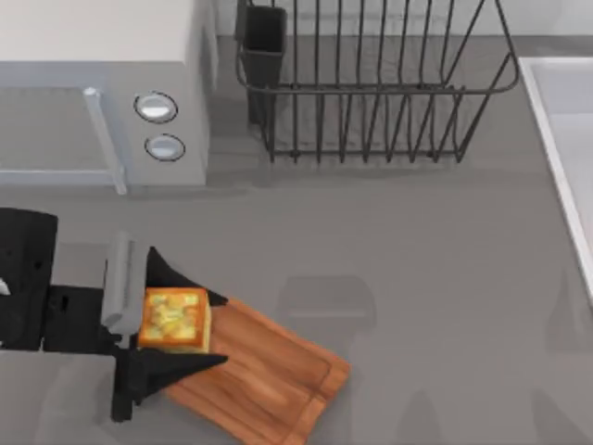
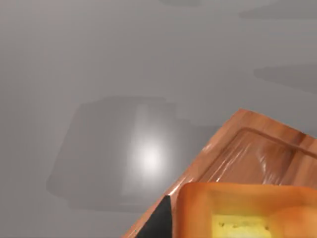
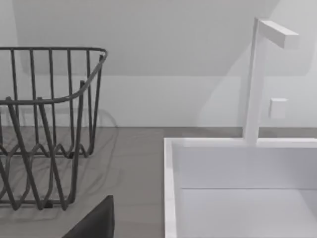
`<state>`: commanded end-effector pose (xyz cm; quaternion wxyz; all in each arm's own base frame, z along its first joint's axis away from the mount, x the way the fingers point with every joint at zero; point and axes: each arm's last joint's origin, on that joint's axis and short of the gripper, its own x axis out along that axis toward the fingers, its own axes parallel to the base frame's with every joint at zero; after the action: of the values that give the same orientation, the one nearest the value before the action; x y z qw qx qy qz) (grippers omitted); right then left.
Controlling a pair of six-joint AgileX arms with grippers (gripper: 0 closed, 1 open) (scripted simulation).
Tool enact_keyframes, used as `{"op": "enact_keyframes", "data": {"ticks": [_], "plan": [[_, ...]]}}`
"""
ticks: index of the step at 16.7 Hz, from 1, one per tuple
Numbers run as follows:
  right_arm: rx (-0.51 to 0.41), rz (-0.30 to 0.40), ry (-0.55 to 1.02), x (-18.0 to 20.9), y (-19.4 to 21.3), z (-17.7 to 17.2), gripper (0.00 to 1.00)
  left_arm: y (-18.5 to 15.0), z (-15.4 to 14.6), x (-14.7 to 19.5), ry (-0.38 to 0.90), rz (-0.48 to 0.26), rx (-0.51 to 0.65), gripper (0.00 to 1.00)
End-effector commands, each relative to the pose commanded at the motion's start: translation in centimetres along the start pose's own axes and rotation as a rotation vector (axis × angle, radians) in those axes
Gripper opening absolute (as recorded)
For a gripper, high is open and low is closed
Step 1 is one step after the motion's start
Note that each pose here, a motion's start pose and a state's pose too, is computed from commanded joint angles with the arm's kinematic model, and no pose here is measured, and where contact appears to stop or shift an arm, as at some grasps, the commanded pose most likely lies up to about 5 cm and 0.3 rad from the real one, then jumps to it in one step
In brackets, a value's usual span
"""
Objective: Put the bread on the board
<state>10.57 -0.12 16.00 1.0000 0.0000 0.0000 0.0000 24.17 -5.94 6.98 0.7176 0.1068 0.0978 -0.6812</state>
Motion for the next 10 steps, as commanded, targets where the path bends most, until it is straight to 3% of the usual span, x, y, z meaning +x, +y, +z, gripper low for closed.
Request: {"op": "enact_keyframes", "data": {"ticks": [10], "plan": [[0.0,0.0,0.0,0.0,0.0,0.0,1.0,-0.86,0.16,0.66,-0.002,-0.01,-0.01,0.0]]}}
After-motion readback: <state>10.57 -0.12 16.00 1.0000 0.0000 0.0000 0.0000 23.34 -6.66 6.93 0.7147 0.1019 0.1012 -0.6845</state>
